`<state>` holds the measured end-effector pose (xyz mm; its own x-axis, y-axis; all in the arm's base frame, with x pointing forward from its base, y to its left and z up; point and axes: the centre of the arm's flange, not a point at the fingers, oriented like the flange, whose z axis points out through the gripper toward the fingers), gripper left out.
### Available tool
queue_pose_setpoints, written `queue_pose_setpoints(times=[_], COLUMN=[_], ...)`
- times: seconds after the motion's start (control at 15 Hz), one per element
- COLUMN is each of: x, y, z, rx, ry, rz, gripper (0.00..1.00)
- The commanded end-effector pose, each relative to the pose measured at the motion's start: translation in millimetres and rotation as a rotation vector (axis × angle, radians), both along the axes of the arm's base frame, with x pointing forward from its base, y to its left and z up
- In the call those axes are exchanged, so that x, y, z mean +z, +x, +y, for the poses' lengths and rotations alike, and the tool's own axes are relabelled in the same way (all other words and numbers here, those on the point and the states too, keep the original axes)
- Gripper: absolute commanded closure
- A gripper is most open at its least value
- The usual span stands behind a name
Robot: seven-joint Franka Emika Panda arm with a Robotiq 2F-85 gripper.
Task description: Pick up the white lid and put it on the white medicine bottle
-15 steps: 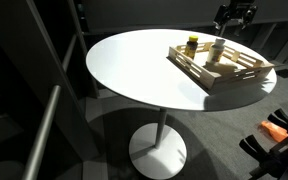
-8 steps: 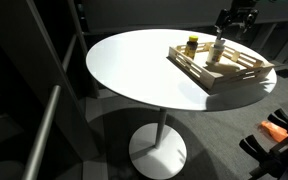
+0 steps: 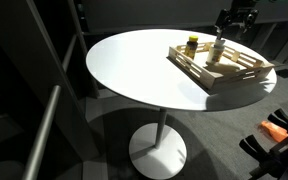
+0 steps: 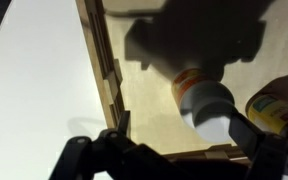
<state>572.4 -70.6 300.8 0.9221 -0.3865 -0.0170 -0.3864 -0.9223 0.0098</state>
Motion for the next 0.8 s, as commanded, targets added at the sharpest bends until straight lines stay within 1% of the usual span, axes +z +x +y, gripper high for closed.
queue_pose_setpoints(times=[0.0, 0.53, 0.73], x=[1.1, -2.9, 2.5], y=[-3.3, -2.0, -3.0], z=[1.2, 5.6, 5.8], rx=[-0.007, 0.006, 0.007], ry=[-0.003, -0.001, 0.003], rz=[0.001, 0.009, 0.000], gripper=[0.00, 0.00, 0.00])
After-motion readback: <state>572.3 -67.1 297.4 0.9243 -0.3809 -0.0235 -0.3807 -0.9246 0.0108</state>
